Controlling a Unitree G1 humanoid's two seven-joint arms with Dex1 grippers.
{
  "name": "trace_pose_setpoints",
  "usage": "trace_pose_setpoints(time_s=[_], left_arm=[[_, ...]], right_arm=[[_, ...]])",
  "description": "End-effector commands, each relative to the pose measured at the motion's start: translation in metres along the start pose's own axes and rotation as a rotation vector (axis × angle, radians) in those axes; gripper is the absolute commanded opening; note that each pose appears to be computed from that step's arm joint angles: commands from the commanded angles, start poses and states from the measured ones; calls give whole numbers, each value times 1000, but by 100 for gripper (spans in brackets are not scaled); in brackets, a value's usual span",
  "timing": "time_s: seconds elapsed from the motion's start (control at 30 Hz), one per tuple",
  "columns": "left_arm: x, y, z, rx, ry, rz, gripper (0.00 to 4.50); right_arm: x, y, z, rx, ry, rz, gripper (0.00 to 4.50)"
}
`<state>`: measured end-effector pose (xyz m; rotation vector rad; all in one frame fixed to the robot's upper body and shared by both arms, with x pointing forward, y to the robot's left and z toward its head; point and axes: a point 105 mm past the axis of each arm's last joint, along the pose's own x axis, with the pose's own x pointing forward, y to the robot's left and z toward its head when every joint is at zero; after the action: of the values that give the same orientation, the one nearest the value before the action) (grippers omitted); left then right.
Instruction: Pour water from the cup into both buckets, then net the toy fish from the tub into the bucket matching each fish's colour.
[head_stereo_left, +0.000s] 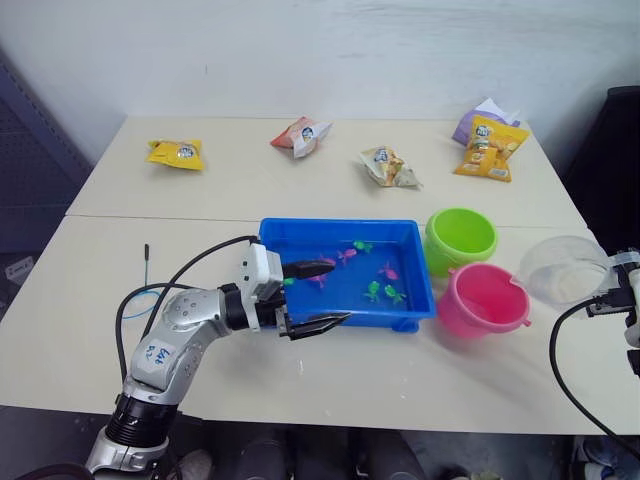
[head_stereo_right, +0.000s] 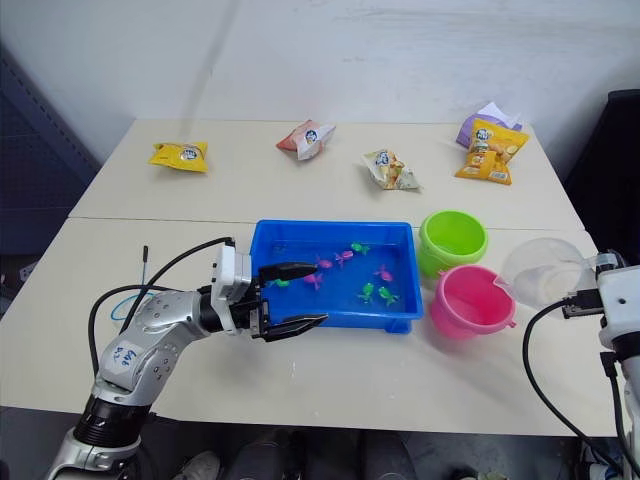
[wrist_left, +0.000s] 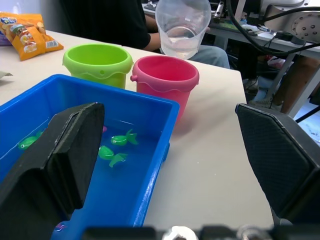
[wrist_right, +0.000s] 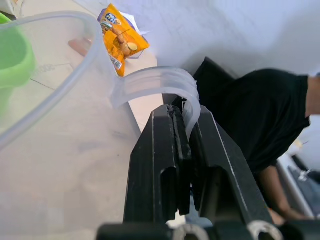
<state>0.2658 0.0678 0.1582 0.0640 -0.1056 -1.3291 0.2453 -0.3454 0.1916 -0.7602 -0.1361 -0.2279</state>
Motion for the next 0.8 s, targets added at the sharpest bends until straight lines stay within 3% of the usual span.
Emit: trace_pose_setpoints(time_s=[0.03,0.2,0.8], left_arm=[[2,-2,6,26,-20,-6,450],[3,-1,6,27,-22,4,450],[5,0,8,33,-51,14,450]], right_arm=[[0,-6,18,-116,-85,-5,4],[-3,4,20,-204,-119,51,4],[-4,4,21,-358,-202,-2,4]])
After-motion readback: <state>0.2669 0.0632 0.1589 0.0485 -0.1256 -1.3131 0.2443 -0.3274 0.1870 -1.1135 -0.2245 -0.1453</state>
